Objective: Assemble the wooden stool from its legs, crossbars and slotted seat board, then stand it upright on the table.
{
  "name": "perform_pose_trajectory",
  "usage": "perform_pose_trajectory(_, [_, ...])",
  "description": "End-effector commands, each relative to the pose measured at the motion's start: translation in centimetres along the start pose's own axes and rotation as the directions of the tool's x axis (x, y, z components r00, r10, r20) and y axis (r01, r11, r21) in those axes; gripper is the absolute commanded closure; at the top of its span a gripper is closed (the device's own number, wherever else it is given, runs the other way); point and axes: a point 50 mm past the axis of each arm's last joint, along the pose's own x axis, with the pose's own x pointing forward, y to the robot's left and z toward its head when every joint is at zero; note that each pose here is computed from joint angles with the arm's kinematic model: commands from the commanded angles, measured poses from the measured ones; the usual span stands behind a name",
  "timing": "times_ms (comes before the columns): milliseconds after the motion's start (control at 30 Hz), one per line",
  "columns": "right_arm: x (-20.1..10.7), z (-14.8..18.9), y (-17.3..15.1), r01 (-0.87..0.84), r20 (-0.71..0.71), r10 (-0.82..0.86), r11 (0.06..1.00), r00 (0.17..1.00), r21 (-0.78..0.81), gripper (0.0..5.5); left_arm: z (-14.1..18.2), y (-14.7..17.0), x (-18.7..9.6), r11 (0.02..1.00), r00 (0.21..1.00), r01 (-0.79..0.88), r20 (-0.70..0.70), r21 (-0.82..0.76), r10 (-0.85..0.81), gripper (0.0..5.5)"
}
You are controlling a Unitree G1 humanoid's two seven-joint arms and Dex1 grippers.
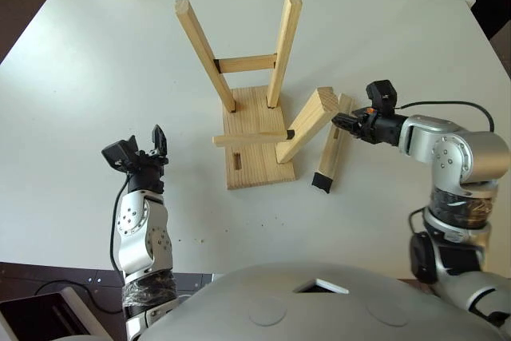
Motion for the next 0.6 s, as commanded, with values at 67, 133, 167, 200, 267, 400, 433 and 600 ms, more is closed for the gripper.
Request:
perform_pose_trajectory(67, [0.2,0.4,1.0,0.116,0.034,-0.12,0.989,0.992,0.092,2.08,0.3,-0.1,-0.6,1.0,1.0,-0.011,0.001,0.002,0.011,2.21])
perform_pose_trajectory(133, [0.4,0.3,1.0,0.144,0.023,-0.147,0.985,0.989,0.097,2.08,0.2,-0.2,-0.7,1.0,1.0,-0.01,-0.002,0.003,0.01,2.21])
perform_pose_trajectory(167, [0.4,0.2,1.0,0.158,0.019,-0.16,0.983,0.987,0.097,2.08,0.2,-0.2,-0.8,1.0,1.0,-0.009,-0.004,0.003,0.009,2.21])
perform_pose_trajectory(200, [0.4,0.2,0.8,0.175,0.018,-0.178,0.98,0.984,0.098,2.08,0.1,-0.3,-0.8,1.0,1.0,-0.007,-0.006,0.003,0.007,2.21])
perform_pose_trajectory(267, [0.2,0.1,0.6,0.202,0.016,-0.205,0.974,0.979,0.099,2.08,0.0,-0.4,-0.9,1.0,1.0,-0.002,-0.011,0.005,0.002,2.21])
perform_pose_trajectory(400, [0.8,-1.3,0.7,0.202,-0.043,-0.198,0.972,0.979,0.118,2.08,-0.2,-0.6,-0.9,1.0,1.0,0.011,-0.02,0.021,-0.01,2.21])
perform_pose_trajectory(433, [0.9,-1.6,0.8,0.198,-0.053,-0.193,0.972,0.98,0.124,2.08,-0.1,-0.7,-0.8,1.0,1.0,0.016,-0.02,0.023,-0.016,2.21])
perform_pose_trajectory(600, [1.1,-1.6,1.5,0.149,-0.046,-0.143,0.974,0.989,0.168,2.08,0.1,-0.9,-0.1,0.999,0.999,0.039,-0.016,0.026,-0.038,2.21])
